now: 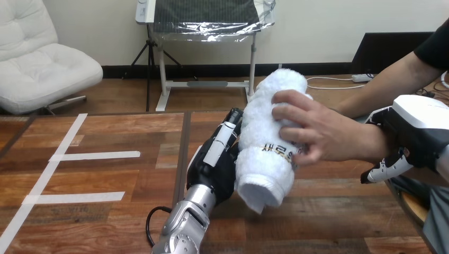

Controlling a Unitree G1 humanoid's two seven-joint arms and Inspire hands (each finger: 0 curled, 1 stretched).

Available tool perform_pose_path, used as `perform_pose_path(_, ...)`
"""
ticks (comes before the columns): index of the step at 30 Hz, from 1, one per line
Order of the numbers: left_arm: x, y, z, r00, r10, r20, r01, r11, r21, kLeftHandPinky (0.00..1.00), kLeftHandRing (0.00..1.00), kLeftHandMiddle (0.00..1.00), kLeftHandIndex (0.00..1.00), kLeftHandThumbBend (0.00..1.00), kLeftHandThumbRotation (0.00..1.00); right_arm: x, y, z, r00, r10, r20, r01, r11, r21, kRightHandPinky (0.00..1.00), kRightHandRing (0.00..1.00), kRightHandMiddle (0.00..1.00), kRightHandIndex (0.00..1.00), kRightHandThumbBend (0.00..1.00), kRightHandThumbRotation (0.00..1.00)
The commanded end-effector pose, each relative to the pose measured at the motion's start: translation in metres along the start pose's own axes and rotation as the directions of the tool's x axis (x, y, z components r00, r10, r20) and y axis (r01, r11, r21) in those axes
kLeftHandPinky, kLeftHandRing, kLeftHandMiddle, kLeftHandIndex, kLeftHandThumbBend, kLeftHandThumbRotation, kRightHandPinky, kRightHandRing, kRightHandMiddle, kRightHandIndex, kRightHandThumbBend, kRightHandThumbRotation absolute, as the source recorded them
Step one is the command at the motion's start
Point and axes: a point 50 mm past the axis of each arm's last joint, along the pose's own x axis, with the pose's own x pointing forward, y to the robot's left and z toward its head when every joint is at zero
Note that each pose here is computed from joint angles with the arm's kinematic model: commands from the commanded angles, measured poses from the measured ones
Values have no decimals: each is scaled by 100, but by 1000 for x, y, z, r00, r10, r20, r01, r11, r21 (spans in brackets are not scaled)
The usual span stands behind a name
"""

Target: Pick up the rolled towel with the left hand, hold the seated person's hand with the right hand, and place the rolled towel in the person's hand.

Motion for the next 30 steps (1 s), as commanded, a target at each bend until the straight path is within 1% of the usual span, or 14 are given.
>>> perform_pose_path(1,32,-96,-2,959,-280,44,283,956,-73,87,92,94,98,75,37,-1,-12,12,995,-84,54,86,996,-29,62,72,76,75,85,0)
perform_pose_path(4,32,-96,-1,959,-281,45,283,957,-66,87,92,95,99,75,38,-2,-13,13,995,-86,56,88,996,-28,64,75,78,76,85,0)
perform_pose_path(5,32,-96,-1,959,-281,45,283,957,-65,87,92,95,99,76,38,-2,-13,13,995,-87,57,88,996,-27,67,77,79,76,85,0)
perform_pose_path(12,32,-96,1,960,-275,46,277,959,-54,87,92,94,99,77,39,-2,-14,14,994,-89,62,92,995,-32,72,82,83,78,85,0)
perform_pose_path(15,32,-96,1,958,-282,51,284,958,-43,88,93,95,99,77,39,-2,-14,15,994,-91,64,93,995,-33,75,85,85,79,86,0)
perform_pose_path(21,32,-96,2,958,-282,53,284,958,-41,90,95,96,100,77,39,-3,-15,16,994,-90,61,92,995,-32,77,88,88,80,85,0)
perform_pose_path(30,32,-94,5,958,-277,75,280,959,-44,93,96,97,100,77,41,-5,-16,17,991,-114,73,117,993,-28,80,91,90,81,84,0)
